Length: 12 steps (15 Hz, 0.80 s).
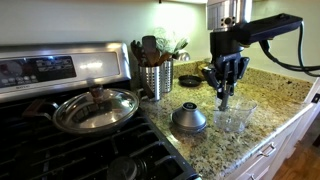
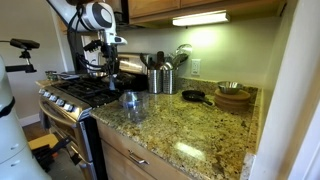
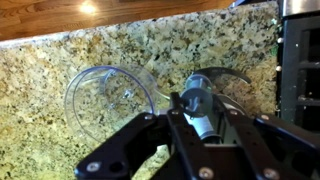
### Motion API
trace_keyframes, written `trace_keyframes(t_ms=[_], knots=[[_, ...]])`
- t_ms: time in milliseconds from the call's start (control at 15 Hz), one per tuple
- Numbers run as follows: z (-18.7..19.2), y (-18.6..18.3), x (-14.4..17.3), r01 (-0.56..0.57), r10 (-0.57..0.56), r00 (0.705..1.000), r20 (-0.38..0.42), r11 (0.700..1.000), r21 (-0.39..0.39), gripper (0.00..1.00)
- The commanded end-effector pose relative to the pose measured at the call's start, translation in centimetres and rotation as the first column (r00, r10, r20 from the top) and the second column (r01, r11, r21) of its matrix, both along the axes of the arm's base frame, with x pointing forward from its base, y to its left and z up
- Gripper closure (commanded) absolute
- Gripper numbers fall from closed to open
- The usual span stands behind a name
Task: Take the cap off of the clear container then remove the object inside the container
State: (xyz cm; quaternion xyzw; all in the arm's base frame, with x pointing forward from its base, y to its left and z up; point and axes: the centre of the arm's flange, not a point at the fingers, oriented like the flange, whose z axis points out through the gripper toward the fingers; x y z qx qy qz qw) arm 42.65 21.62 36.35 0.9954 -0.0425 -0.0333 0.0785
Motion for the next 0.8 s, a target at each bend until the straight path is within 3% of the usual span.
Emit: trace_keyframes(t_ms=[0, 733], knots=[[-3.1, 1.8, 0.7, -0.022, 0.022, 1.000, -0.009, 1.000, -0.001, 0.87], [-11.5, 2.0, 2.5, -0.044, 0.043, 0.999, -0.022, 0.999, -0.031, 0.87]])
